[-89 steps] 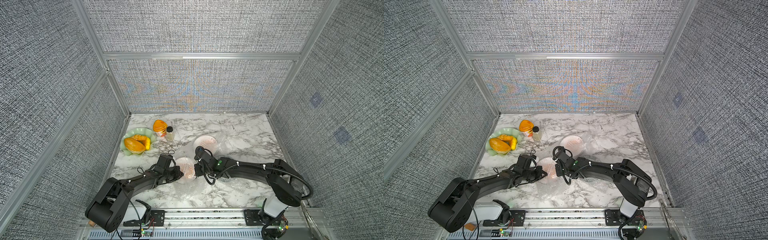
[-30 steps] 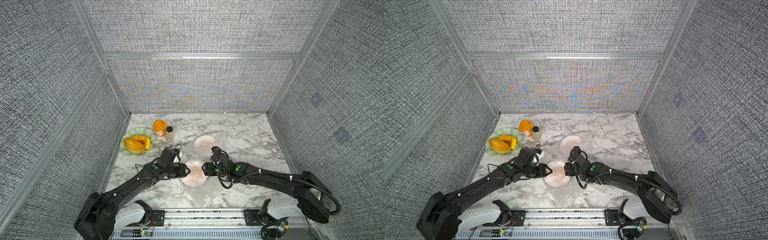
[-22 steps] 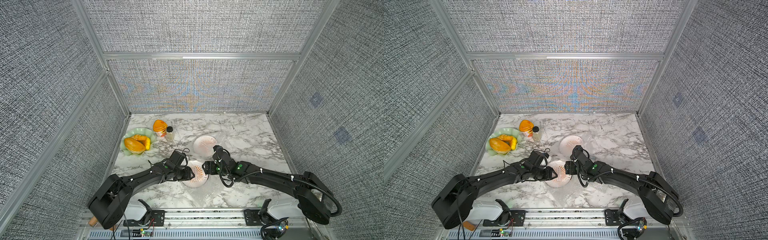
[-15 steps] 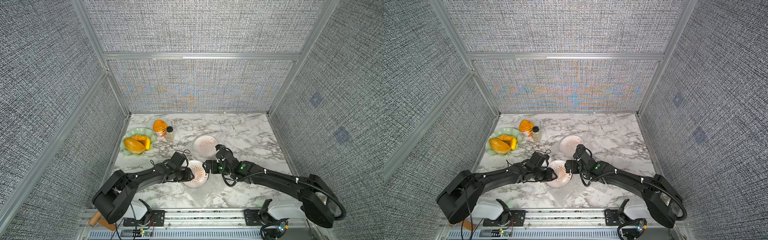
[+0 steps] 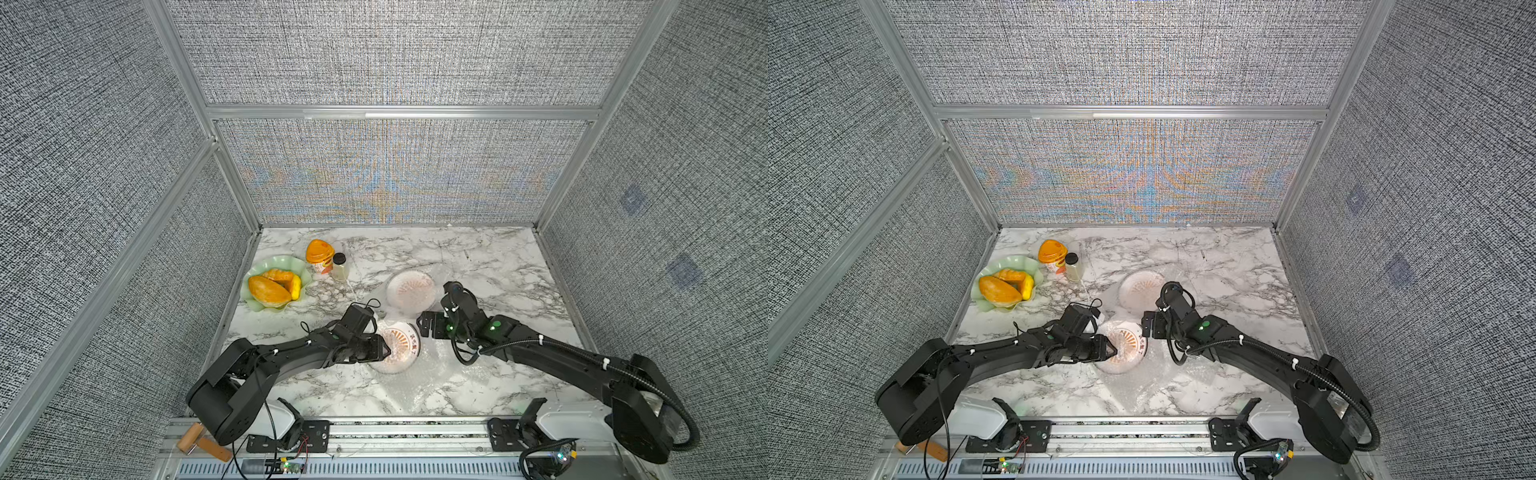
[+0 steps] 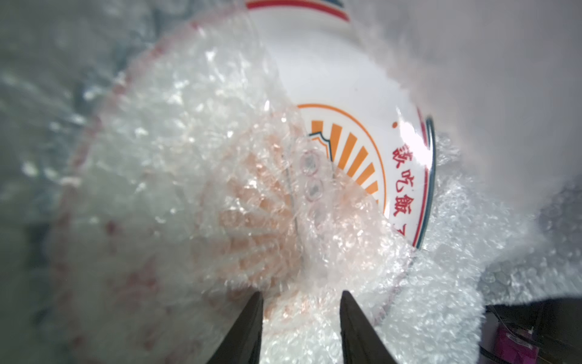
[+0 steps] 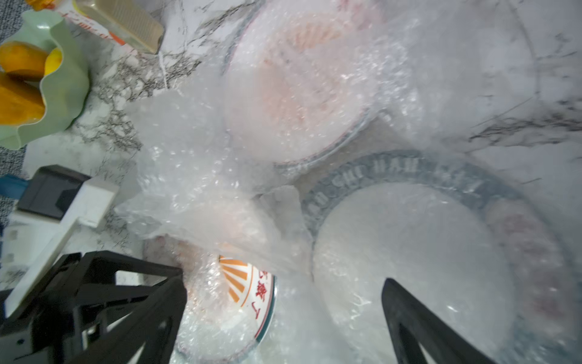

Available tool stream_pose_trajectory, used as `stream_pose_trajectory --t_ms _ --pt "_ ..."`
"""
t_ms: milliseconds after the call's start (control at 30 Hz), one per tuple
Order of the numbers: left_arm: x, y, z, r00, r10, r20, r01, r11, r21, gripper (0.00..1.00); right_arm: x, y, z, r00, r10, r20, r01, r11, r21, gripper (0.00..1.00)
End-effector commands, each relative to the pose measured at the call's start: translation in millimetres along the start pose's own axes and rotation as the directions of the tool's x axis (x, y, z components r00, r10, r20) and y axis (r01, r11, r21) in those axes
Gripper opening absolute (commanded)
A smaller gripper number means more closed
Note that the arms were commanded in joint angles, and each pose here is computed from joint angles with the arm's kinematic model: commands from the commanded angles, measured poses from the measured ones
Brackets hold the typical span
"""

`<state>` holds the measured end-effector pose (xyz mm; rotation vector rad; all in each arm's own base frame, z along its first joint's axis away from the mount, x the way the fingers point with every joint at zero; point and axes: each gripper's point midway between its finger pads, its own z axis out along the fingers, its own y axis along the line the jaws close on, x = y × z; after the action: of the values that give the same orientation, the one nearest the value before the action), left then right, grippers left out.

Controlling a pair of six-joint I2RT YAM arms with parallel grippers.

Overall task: Unpack dinner plates from bubble wrap
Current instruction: Unwrap the bubble wrap at the center of the board.

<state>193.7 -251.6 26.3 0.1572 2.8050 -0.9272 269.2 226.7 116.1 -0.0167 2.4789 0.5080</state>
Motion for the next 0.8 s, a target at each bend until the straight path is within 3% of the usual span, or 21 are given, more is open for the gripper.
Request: stream_pose_trajectory --t_ms 0,167,333,400,500,633,700,767 --pt "19 32 0 0.997 -0.049 -0.052 0.042 0.99 -0.134 0.43 -5 -10 -1 1.0 -0.01 0.014 0.009 0.999 0.036 0.99" --pt "17 27 -2 0.998 -0.044 -0.047 0.038 0.993 -0.116 0.42 -26 -4 -23 0.997 -0.057 0.042 0.057 0.998 0.018 0.99" --pt "3 -7 -14 1.0 -0.004 -0.018 0.004 1.0 0.0 0.42 -54 39 -83 0.989 -0.083 0.125 0.103 0.981 -0.164 0.99" --pt "-9 -27 -27 1.0 0.019 0.02 -0.02 0.998 0.051 0.42 -48 53 -91 0.991 -0.076 0.11 0.101 0.965 -0.242 0.99" --pt "-25 -51 -52 0.995 0.049 0.085 -0.056 0.995 0.085 0.43 -31 74 -91 0.993 -0.103 0.063 0.118 0.94 -0.321 0.98" --pt "-33 -61 -71 0.987 0.1 0.125 -0.109 0.992 0.062 0.45 8 75 -57 0.991 -0.117 -0.06 0.089 0.935 -0.344 0.94" --pt "-36 -57 -69 0.986 0.115 0.12 -0.119 0.992 0.029 0.46 20 78 -45 0.991 -0.093 -0.096 0.05 0.925 -0.377 0.87" --pt "-39 -48 -59 0.99 0.113 0.09 -0.111 0.993 -0.029 0.46 28 77 -34 0.992 -0.057 -0.112 0.009 0.92 -0.392 0.71"
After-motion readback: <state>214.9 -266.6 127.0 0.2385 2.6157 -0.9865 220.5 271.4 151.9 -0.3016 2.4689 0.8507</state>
